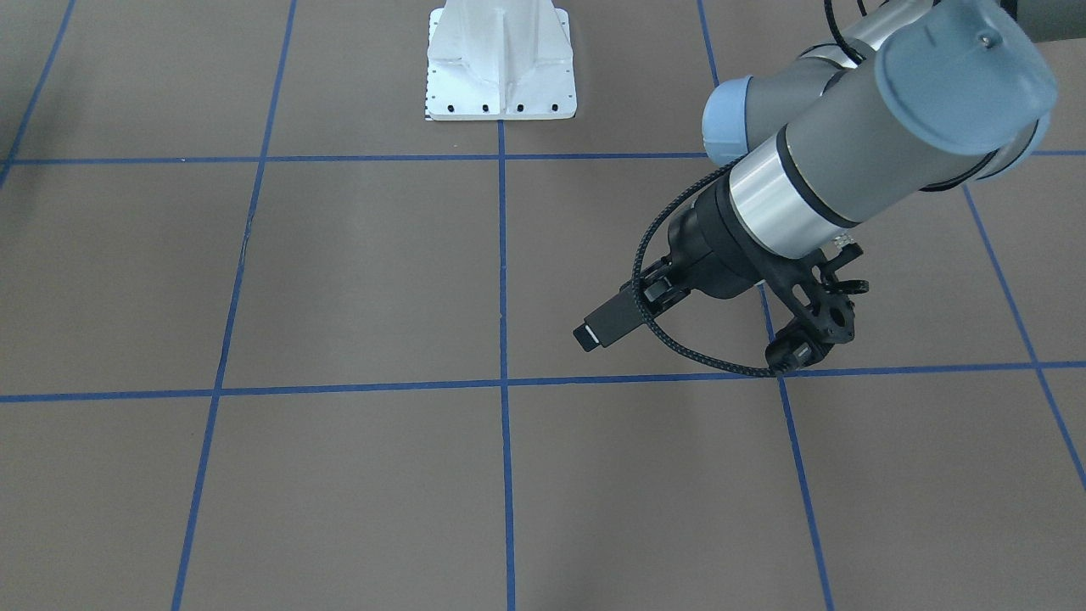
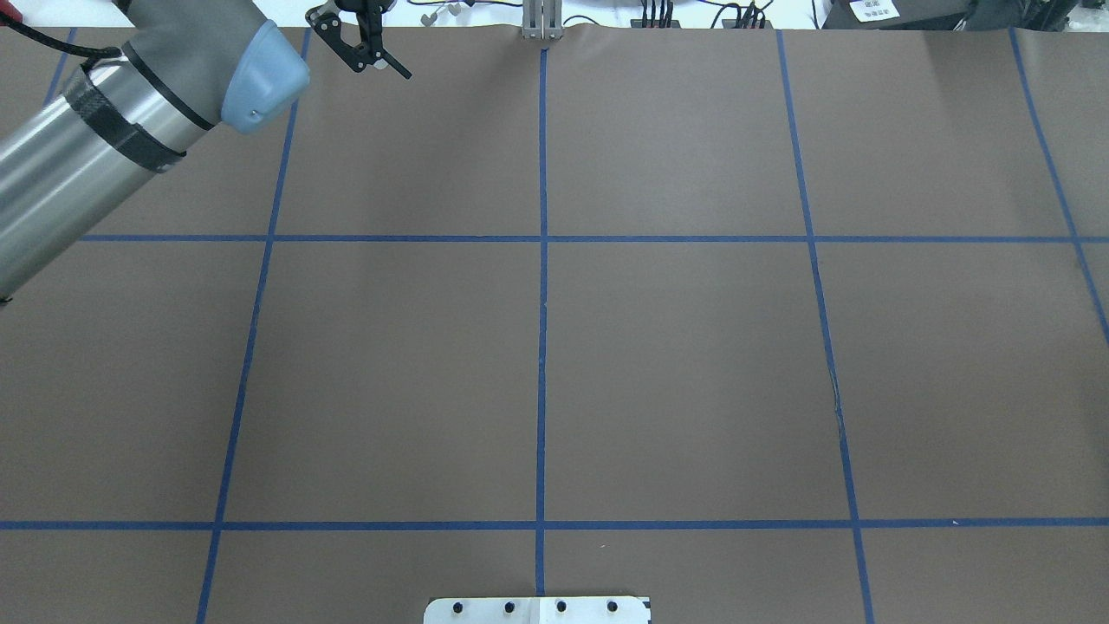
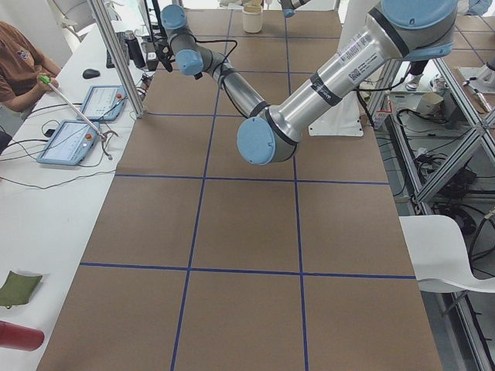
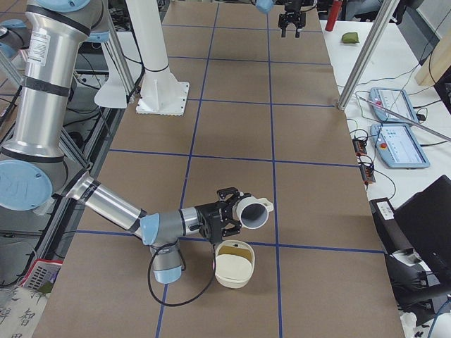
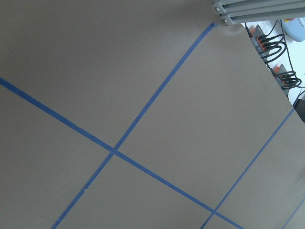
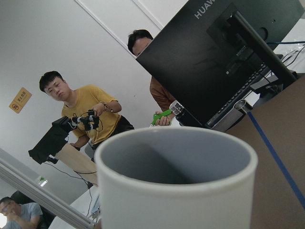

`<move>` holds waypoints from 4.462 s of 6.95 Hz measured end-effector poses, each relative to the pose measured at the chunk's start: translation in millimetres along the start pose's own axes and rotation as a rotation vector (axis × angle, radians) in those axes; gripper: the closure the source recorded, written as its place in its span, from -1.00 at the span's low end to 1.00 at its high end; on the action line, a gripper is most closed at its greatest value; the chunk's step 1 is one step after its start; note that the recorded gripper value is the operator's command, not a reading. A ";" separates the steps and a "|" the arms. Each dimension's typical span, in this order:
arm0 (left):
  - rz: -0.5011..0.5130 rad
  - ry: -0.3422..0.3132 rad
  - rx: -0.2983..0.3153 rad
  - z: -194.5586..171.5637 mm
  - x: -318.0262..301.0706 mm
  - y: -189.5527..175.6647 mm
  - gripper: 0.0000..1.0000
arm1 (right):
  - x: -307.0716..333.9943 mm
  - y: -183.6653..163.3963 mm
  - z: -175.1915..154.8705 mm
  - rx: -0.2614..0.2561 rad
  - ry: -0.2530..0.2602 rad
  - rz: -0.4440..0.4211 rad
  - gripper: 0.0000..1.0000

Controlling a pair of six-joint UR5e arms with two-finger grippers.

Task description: Left arm hands cup to right arm to dump lemon

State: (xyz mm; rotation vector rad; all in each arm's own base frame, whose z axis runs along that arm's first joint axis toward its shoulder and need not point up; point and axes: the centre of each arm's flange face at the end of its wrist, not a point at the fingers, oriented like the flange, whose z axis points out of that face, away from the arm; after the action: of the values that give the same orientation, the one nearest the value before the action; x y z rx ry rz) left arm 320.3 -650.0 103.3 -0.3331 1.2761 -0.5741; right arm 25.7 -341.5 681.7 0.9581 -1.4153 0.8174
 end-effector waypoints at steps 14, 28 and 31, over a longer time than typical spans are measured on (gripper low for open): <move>0.106 -0.051 0.043 24.7 -48.7 -33.8 -1.00 | -311.3 184.7 383.6 -0.114 0.493 -1.088 0.60; 0.264 0.004 -0.058 83.9 20.6 67.9 -1.00 | -457.8 415.9 355.2 0.027 0.481 -1.296 0.60; 0.272 0.002 -0.069 102.3 34.3 69.3 -0.80 | -463.1 422.2 353.0 0.027 0.471 -1.293 0.59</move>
State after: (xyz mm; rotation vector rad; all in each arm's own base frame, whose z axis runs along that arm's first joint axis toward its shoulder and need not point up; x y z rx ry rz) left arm 439.7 -621.2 66.3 -0.2107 1.3193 -0.3004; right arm -514.5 -443.2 217.9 1.3150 -0.1988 0.0405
